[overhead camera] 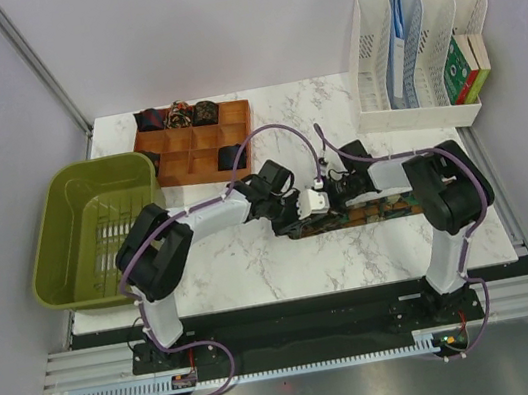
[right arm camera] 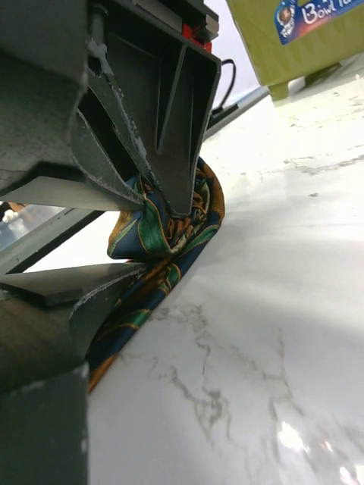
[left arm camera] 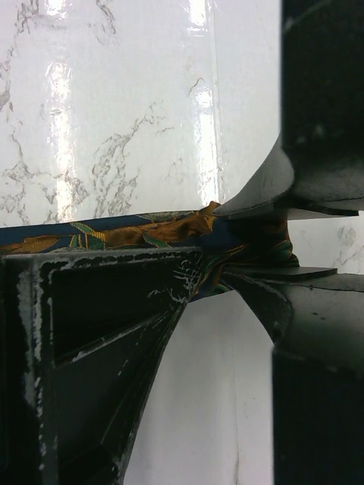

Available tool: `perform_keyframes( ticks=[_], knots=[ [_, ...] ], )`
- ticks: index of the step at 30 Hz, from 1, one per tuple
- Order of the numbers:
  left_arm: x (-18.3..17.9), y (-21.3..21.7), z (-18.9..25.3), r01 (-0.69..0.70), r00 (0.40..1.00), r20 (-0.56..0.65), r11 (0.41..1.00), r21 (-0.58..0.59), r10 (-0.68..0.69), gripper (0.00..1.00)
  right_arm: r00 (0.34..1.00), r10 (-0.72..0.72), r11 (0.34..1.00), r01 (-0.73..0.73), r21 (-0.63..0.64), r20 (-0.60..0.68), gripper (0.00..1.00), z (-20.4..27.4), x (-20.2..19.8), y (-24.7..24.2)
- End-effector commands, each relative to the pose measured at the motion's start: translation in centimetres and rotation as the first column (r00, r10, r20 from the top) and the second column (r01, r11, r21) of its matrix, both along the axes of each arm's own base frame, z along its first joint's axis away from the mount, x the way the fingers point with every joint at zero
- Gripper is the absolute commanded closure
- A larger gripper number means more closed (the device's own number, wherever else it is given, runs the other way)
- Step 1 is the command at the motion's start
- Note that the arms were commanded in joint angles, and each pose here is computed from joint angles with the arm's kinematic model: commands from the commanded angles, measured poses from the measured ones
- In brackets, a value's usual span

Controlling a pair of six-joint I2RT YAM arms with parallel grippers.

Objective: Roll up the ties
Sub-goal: Roll the tie at the center of the board.

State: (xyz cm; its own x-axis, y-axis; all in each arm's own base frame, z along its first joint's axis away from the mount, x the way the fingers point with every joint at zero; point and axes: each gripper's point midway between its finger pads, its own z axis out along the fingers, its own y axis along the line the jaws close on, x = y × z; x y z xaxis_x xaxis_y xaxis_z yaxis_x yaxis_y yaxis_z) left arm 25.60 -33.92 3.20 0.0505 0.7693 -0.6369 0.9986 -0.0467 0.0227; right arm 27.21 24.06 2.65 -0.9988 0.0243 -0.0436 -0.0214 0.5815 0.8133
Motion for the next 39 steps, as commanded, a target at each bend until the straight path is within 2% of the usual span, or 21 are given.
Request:
perform_keyframes(
  ticks=[1, 9, 13, 17, 22, 24, 25, 27, 31, 35, 36, 39],
  knots=[
    [-0.5, 1.3, -2.1, 0.025, 0.999, -0.032, 0.996, 0.091, -0.022, 0.85, 0.997, -0.011, 0.998, 0.015, -0.056, 0.079, 0.61, 0.7, 1.6, -1.0],
    [-0.3, 1.1, -2.2, 0.025, 0.999, -0.028, 0.995, 0.096, -0.023, 0.86, 1.0, -0.01, 0.999, 0.011, -0.047, 0.02, 0.68, -0.7, 0.7, -1.0],
    [-0.2, 1.1, -2.4, 0.025, 0.999, -0.027, 0.995, 0.1, -0.022, 0.86, 1.0, -0.013, 1.0, 0.013, -0.019, -0.003, 0.65, -0.9, 0.3, -0.6],
    [-0.1, 1.1, -2.4, 0.024, 0.999, -0.027, 0.994, 0.102, -0.022, 0.86, 1.0, -0.012, 1.0, 0.012, -0.013, -0.01, 0.66, -0.9, 0.0, -0.5],
    [0.0, 1.1, -2.4, 0.022, 1.0, -0.024, 0.994, 0.106, -0.019, 0.84, 1.0, -0.008, 1.0, 0.008, -0.015, -0.024, 0.86, -1.4, -0.2, -0.5],
    [0.1, 1.2, -2.5, 0.015, 1.0, -0.024, 0.994, 0.108, -0.013, 0.82, 1.0, -0.008, 1.0, 0.008, -0.015, -0.023, 0.97, -1.5, -0.1, -0.6],
    [0.1, 1.1, -2.4, 0.013, 1.0, -0.022, 0.994, 0.108, -0.01, 0.8, 1.0, -0.009, 1.0, 0.008, -0.02, -0.023, 1.0, -1.5, -0.2, -0.6],
    [0.2, 1.2, -2.4, -0.002, 1.0, -0.023, 0.994, 0.114, 0.005, 0.75, 1.0, -0.006, 0.999, 0.005, -0.044, -0.016, 1.0, -1.8, -0.3, -0.9],
    [0.3, 1.8, -1.3, -0.029, 0.999, -0.017, 0.995, 0.095, 0.031, 0.51, 1.0, -0.002, 0.995, 0.001, -0.096, -0.008, 1.0, -2.6, -0.6, -1.6],
    [0.5, 2.5, 1.3, -0.06, 0.998, 0.018, 0.998, 0.028, 0.059, 0.34, 1.0, 0.0, 0.989, -0.001, -0.146, -0.005, 1.0, -4.0, -0.7, -2.2],
    [0.4, 2.9, 1.1, -0.068, 0.997, 0.023, 0.997, 0.036, 0.067, 0.26, 1.0, -0.004, 0.987, 0.002, -0.161, -0.011, 1.0, -4.4, -0.7, -2.4],
    [0.1, 3.2, 1.0, -0.078, 0.997, 0.014, 0.996, 0.036, 0.078, 0.22, 1.0, 0.0, 0.985, -0.002, -0.173, -0.015, 1.0, -4.9, -0.7, -2.5]
  ],
)
